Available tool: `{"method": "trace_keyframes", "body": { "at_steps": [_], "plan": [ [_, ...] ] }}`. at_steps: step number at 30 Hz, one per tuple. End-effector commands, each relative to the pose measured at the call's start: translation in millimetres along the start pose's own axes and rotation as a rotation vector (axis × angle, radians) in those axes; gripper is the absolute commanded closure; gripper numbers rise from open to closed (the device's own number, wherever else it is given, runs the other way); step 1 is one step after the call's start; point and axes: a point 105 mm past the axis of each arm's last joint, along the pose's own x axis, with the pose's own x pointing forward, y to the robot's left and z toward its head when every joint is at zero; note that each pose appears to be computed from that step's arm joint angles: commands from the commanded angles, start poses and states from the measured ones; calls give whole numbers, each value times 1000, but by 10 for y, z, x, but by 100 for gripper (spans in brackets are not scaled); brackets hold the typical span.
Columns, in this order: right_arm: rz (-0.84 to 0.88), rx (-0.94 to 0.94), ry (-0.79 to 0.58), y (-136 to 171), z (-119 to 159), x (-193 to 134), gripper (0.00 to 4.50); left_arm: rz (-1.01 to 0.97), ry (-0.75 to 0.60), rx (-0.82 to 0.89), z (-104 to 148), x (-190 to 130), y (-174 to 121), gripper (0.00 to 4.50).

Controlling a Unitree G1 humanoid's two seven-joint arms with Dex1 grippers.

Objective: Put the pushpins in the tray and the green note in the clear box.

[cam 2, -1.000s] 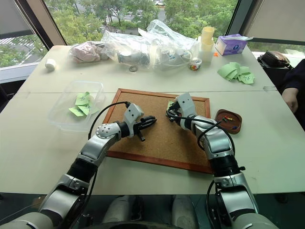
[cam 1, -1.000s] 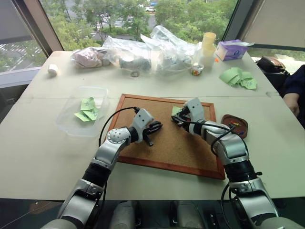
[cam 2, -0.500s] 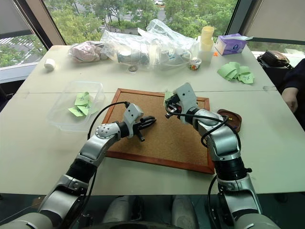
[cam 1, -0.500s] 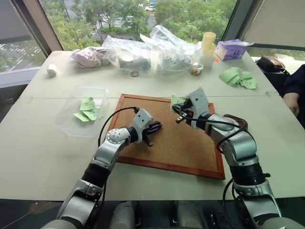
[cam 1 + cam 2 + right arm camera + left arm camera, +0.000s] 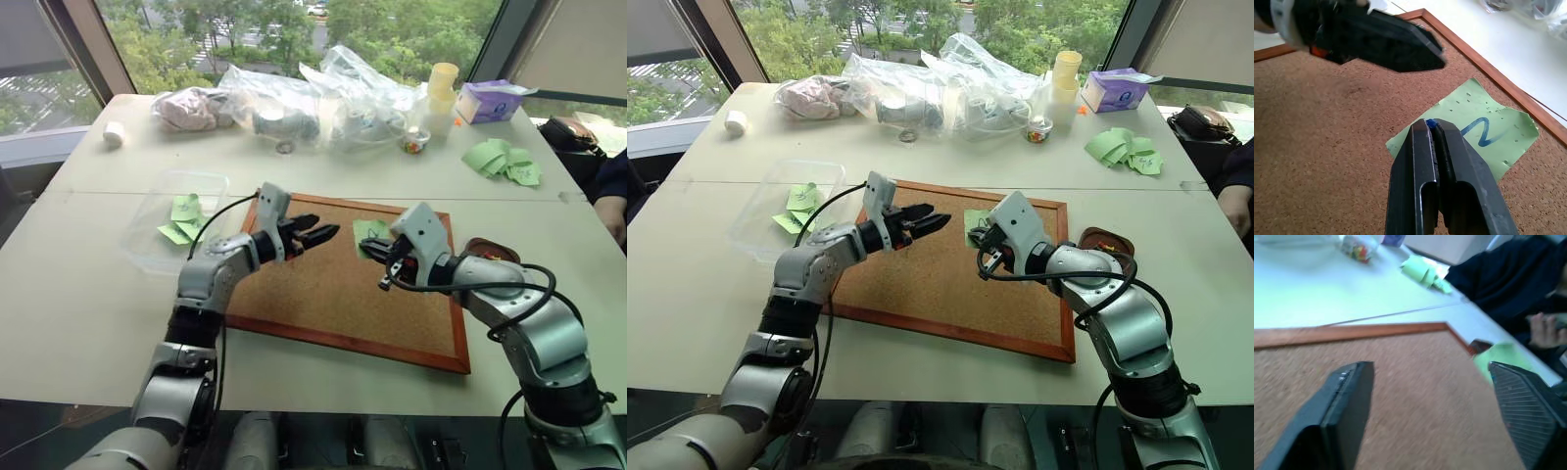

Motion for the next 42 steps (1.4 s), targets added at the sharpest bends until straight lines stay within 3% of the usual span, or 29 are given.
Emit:
{"method": "trace_keyframes", "body": {
  "at_steps": [1, 12, 15, 20, 22, 26, 32, 35, 42],
  "plan": [
    [11, -61, -36, 61, 114, -40, 450, -46, -33, -165, 88, 52, -62, 40],
    [22, -98, -61, 136, 215, -58, 450, -126, 74, -412, -150, 182, -252, 40],
    [16, -101, -58, 129, 208, -66, 450, -134, 74, -432, -153, 189, -269, 128],
    [11, -104, -51, 121, 188, -75, 450, -162, 56, -457, -120, 203, -328, 373],
    [9, -105, -50, 120, 186, -76, 450, -171, 46, -466, -99, 203, -341, 448],
    [-24, -108, -49, 43, 202, -118, 450, -150, 55, -422, -119, 187, -308, 448],
    [-198, -25, -89, -349, 303, -408, 450, -56, 30, -376, -141, 142, -97, 448],
    [-301, 24, -69, -555, 225, -615, 450, -39, 3, -366, -90, 119, -38, 448],
    [-596, 207, 105, -1043, -366, -1032, 450, -17, -59, -283, 67, 90, 18, 448]
  ]
}}
